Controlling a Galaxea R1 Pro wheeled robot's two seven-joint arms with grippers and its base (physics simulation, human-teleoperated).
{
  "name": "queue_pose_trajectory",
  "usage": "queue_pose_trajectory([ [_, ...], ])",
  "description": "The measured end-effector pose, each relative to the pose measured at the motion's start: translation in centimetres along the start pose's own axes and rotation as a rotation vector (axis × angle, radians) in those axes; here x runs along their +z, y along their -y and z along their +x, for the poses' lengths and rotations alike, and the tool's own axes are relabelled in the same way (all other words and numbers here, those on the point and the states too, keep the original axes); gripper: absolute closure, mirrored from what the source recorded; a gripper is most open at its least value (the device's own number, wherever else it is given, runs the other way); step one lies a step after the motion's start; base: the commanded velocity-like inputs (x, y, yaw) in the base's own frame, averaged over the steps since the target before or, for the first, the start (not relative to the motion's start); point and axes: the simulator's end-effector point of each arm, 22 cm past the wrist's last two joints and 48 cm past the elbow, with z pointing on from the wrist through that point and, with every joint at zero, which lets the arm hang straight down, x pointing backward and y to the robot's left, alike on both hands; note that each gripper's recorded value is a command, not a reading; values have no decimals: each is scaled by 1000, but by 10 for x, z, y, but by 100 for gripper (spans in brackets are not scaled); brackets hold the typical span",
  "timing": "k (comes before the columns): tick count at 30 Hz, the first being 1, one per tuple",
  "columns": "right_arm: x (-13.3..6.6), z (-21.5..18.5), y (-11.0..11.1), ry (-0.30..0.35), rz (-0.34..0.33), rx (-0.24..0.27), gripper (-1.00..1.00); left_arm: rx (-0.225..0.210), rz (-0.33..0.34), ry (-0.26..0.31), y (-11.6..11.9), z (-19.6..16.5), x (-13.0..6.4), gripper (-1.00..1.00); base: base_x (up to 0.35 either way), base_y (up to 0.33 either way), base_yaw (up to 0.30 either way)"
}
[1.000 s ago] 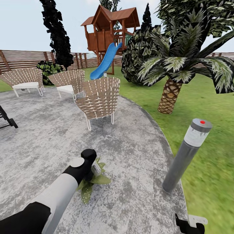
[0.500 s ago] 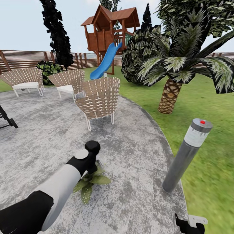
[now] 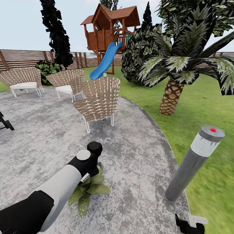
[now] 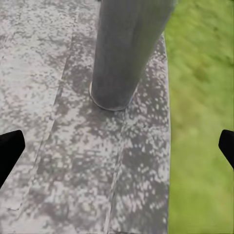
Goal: Pick up the pesticide atomizer in the garden and spray insectifuge to fully cover both potted plants in the garden.
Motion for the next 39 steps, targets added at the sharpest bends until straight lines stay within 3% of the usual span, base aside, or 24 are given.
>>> queue_pose_trajectory([
  [11, 0, 0, 1, -1, 0, -2, -100, -9, 1, 10, -3, -3, -5, 100, 29, 0, 0],
  [15, 0, 1, 1, -2, 0, -2, -100, -5, 98, 15, 16, -4, -11, 100, 0, 0, 0],
  [34, 0, 1, 1, -2, 1, -1, -100, -3, 81, -21, 14, 5, -3, 100, -77, -65, 2],
  [39, 0, 1, 0, -2, -1, -1, -100, -11, 60, -29, 8, 9, 0, 100, -6, -5, 225],
])
